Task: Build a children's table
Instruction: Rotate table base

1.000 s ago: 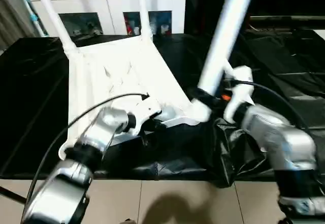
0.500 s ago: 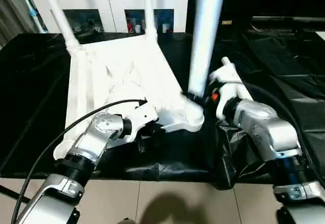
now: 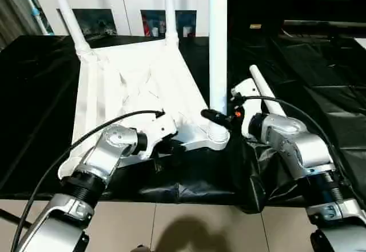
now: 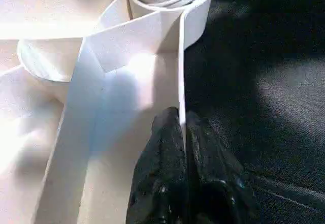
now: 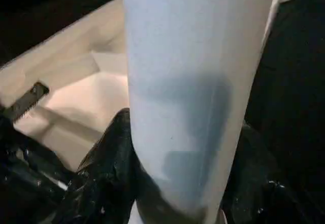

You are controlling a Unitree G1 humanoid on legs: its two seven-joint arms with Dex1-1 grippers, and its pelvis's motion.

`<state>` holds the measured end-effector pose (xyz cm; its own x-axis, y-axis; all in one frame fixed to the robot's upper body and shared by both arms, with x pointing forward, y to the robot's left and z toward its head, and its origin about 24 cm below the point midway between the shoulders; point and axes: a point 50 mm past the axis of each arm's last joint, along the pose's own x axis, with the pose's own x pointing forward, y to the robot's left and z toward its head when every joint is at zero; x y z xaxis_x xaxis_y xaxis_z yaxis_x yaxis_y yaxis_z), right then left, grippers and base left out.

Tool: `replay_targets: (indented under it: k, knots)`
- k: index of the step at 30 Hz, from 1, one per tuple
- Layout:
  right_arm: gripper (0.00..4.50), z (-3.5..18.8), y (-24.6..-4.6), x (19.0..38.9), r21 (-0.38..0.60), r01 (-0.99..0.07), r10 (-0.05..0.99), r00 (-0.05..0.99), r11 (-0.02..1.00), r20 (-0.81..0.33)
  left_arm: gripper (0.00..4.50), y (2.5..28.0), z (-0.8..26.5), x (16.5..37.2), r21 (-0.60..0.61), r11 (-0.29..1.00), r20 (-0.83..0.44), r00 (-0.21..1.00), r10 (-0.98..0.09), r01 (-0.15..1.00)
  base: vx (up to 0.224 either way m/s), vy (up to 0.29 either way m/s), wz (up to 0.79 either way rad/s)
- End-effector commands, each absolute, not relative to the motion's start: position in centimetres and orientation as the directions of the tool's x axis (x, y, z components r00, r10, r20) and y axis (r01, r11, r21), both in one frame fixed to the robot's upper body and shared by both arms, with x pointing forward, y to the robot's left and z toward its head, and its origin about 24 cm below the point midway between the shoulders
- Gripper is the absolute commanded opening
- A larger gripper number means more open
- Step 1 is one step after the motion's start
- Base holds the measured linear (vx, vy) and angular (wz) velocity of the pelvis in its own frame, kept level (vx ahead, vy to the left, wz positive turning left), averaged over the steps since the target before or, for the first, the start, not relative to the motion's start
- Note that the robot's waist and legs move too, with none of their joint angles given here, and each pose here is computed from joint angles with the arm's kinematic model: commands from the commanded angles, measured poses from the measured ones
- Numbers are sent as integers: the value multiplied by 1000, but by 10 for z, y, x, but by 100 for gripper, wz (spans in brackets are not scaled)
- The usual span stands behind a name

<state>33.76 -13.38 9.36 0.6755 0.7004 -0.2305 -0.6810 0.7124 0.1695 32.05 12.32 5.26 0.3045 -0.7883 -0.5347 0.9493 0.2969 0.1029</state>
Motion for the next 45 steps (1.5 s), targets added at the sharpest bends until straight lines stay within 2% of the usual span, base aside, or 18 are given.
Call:
replay_targets:
  k: [1, 7, 12, 16, 24, 30, 35, 36, 37, 39, 45]
  knots:
    - [186, 94, -136, 340, 239, -665, 705, 684, 708, -187, 0, 119, 51, 317, 74, 268, -541, 264, -799, 961, 0, 0, 0]
    - [186, 76, -147, 330, 319, -632, 697, 699, 706, -158, 0, 117, 52, 319, 66, 278, -530, 269, -804, 958, 0, 0, 0]
    - [186, 62, -149, 321, 341, -615, 686, 713, 711, -144, 0, 118, 53, 321, 71, 285, -527, 279, -803, 956, 0, 0, 0]
    - [186, 48, -151, 314, 312, -581, 636, 764, 752, -108, 0, 118, 54, 323, 78, 298, -523, 294, -800, 951, 0, 0, 0]
    - [186, 41, -144, 305, 247, -589, 617, 785, 770, -51, 0, 121, 55, 325, 86, 317, -518, 314, -796, 945, 0, 0, 0]
    - [186, 37, -139, 302, 174, -640, 660, 745, 748, -98, 0, 125, 55, 325, 96, 314, -529, 316, -788, 944, 0, 0, 0]
    - [186, 38, -129, 300, 112, -747, 753, 634, 656, -177, 0, 129, 55, 324, 109, 309, -543, 317, -777, 945, 0, 0, 0]
    - [186, 38, -129, 300, 112, -747, 753, 634, 656, -177, 0, 129, 55, 324, 109, 309, -543, 317, -777, 945, 0, 0, 0]
    - [186, 38, -126, 298, 103, -786, 786, 582, 610, -209, 0, 130, 53, 323, 111, 302, -552, 312, -773, 947, 0, 0, 0]
    - [186, 38, -124, 297, 104, -809, 804, 545, 579, -239, 0, 131, 52, 322, 109, 295, -562, 304, -770, 949, 0, 0, 0]
    - [186, 31, -125, 293, 142, -826, 821, 494, 546, -287, 0, 133, 52, 318, 91, 263, -577, 266, -772, 960, 0, 0, 0]
